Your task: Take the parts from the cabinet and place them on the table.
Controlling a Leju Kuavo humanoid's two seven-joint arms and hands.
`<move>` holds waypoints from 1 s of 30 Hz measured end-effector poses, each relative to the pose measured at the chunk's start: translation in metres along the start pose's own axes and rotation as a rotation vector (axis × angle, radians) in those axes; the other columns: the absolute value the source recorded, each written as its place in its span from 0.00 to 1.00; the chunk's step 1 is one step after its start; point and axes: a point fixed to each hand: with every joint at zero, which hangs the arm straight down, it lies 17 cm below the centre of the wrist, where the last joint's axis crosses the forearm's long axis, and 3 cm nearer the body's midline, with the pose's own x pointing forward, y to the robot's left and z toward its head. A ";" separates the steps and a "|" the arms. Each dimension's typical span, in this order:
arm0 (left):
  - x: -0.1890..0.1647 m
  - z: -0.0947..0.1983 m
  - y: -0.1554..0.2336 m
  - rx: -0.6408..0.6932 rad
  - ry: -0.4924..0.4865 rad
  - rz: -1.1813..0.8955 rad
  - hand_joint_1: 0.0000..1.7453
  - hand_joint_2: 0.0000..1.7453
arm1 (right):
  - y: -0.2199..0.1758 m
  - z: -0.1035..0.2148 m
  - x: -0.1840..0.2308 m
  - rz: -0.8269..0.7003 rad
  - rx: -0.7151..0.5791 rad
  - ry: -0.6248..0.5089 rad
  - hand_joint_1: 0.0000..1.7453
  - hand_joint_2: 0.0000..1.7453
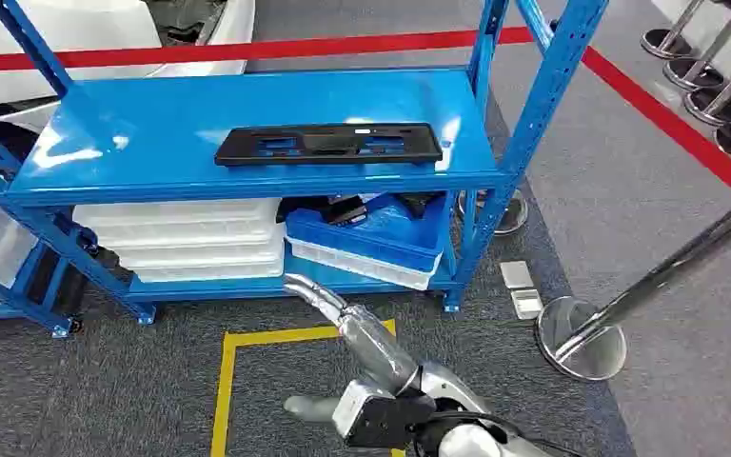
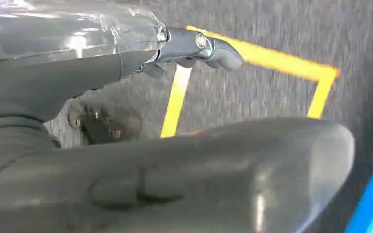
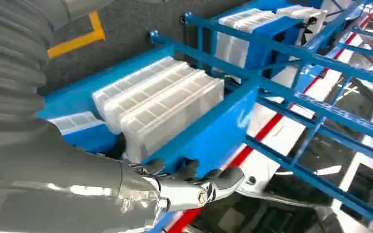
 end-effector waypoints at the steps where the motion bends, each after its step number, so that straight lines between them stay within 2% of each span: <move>1: 0.000 0.000 0.000 0.001 -0.001 -0.001 0.00 0.00 | 0.000 0.000 0.000 0.000 -0.001 0.001 0.00 1.00; 30: 0.002 0.000 -0.007 -0.009 -0.006 -0.025 0.00 0.00 | -0.007 0.000 -0.006 0.020 -0.018 0.017 0.00 1.00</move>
